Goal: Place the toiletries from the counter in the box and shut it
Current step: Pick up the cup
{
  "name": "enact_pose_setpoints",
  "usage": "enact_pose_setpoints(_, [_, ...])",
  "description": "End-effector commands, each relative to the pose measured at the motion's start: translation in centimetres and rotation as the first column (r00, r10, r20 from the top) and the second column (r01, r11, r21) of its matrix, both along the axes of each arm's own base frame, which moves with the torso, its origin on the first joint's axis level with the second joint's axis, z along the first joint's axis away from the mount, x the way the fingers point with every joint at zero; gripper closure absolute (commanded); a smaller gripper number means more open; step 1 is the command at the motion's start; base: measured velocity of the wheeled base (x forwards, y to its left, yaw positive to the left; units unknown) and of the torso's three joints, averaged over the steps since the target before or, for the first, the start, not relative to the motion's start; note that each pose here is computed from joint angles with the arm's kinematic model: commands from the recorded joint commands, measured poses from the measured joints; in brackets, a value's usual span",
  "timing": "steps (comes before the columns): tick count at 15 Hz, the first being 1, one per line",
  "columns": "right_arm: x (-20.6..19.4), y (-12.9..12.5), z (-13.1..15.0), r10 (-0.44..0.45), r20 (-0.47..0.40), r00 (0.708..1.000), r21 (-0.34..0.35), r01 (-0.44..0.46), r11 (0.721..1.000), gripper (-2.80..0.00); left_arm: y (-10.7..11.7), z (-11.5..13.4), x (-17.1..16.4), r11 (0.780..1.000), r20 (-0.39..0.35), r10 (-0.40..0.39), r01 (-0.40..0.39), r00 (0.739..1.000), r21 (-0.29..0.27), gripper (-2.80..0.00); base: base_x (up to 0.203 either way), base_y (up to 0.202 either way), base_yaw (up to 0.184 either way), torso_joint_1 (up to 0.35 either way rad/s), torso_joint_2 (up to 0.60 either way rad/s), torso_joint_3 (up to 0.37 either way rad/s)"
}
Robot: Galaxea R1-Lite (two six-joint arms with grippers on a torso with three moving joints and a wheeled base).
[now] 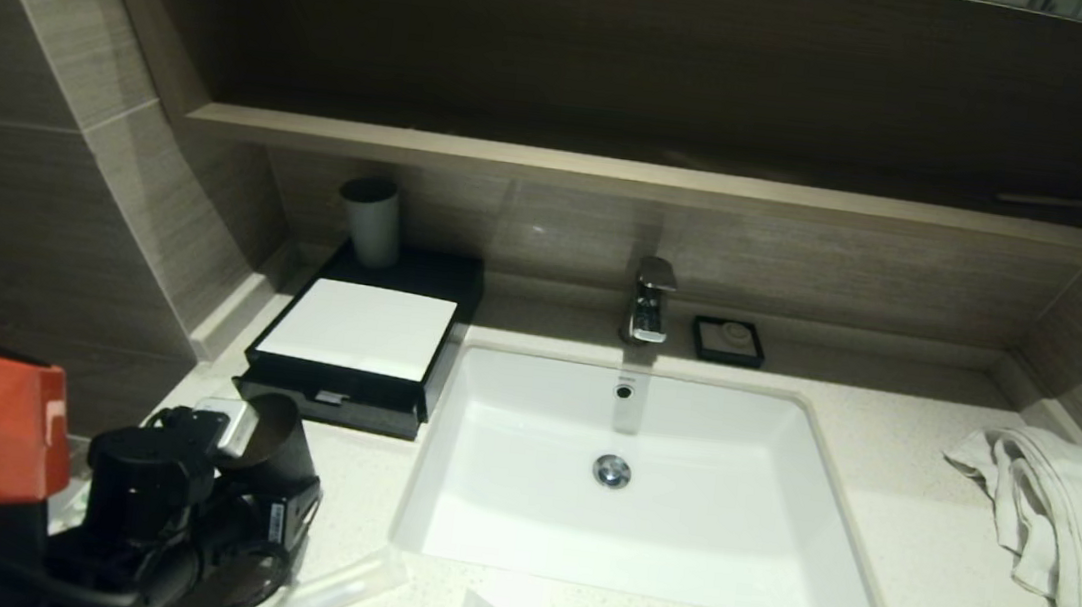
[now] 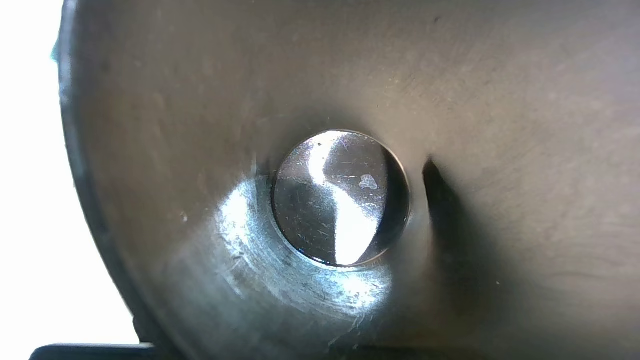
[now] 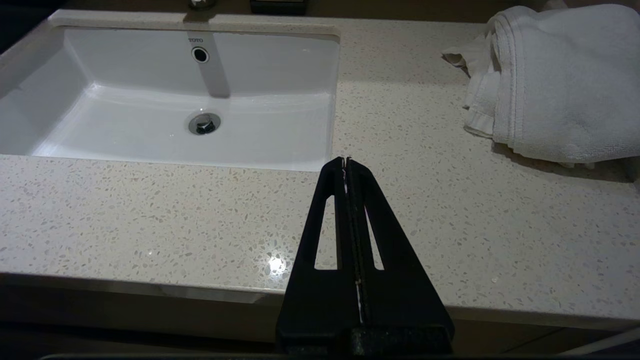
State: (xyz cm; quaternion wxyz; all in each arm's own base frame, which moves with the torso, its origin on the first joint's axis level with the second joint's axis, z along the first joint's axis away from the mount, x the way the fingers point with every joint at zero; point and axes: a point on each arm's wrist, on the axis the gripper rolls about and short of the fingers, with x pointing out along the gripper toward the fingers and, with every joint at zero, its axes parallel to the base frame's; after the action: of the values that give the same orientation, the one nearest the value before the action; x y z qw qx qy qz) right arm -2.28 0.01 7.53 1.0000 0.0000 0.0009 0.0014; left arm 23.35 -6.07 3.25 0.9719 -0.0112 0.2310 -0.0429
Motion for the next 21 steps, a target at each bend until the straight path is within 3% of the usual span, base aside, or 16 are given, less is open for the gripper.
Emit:
enact_pose_setpoints(1, [0.0, 0.0, 0.0, 0.0, 0.0, 1.0, 0.0, 0.0, 1.0, 0.0, 0.0, 0.1, 0.0, 1.0, 0.008, 0.001, -0.001, 1.0, -0.003, 0.0, 0.0, 0.0, 0.0, 0.0, 0.0, 0.0])
enact_pose_setpoints(15, [0.0, 0.0, 0.0, 0.0, 0.0, 1.0, 0.0, 0.0, 1.0, 0.0, 0.4, 3.0, -1.3, 1.0, 0.099, 0.011, -0.008, 0.995, -0.03, 0.0, 0.0, 0.0, 0.0, 0.0, 0.0, 0.0])
enact_pose_setpoints(21, [0.0, 0.0, 0.0, 0.0, 0.0, 1.0, 0.0, 0.0, 1.0, 0.0, 0.6, 6.1, -1.9, 0.999, 0.118, 0.016, -0.012, 0.993, -0.034, 0.0, 0.0, 0.0, 0.0, 0.0, 0.0, 0.0])
